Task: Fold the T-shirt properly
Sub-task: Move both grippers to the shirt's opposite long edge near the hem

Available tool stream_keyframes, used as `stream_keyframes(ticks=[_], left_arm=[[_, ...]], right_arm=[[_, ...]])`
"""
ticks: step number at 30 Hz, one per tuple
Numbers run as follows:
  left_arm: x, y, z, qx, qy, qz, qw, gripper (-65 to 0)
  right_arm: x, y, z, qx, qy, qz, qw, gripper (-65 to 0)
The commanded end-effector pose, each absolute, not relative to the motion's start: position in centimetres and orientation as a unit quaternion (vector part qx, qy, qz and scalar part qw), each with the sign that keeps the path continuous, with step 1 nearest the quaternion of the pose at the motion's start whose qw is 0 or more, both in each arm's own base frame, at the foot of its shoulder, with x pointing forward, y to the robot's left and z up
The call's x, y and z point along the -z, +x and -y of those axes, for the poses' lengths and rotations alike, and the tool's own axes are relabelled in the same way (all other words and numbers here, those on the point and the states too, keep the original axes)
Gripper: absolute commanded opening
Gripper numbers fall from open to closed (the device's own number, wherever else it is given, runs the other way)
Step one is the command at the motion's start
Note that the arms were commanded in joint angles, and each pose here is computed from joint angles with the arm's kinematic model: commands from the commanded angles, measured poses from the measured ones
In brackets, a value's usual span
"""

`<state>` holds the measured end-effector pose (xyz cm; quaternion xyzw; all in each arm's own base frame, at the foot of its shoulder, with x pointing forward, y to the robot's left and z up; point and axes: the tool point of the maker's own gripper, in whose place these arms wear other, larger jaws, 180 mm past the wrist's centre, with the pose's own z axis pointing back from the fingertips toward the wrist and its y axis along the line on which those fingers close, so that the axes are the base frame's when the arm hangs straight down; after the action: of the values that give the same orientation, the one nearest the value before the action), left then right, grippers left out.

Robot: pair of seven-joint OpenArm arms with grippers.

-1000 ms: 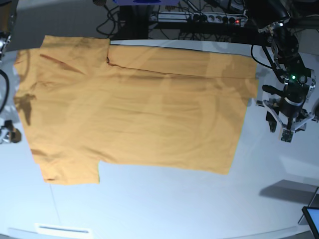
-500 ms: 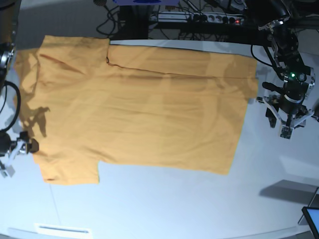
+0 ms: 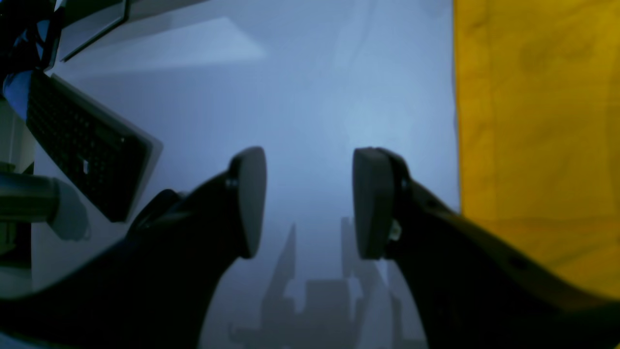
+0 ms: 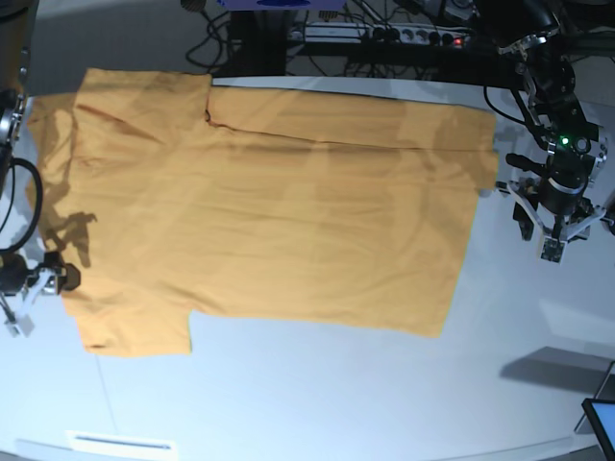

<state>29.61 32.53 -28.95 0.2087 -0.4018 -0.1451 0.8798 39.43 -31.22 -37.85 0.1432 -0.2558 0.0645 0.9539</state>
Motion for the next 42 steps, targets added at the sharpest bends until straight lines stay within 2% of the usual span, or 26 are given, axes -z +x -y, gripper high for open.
stream_keyframes(ticks=[1,10,26,42], left_arm=[[27.4,30.2,-32.9,0.146,0.221,0.421,0.867,-37.0],[27.4,30.1,-32.9,0.147,0.221,0.420,0.868,-37.0],[27.8,29.8,-32.9,0.149,0.221,0.414,0.870,-37.0],[27.9,29.6,-33.0,0.149,0.221,0.412,0.871,-37.0]], right_arm=[[35.4,40.7,33.3,-0.064,0.121,0.285,0.949,-23.2],[35.7,40.3,35.1,-0.077,0.073,0.275,0.955,-23.1],[37.6,39.7,35.4,-0.046,0.092,0.275,0.956,-23.1],[36.5,41.0,35.0,-0.046,0.095,0.298,0.949,-22.9]])
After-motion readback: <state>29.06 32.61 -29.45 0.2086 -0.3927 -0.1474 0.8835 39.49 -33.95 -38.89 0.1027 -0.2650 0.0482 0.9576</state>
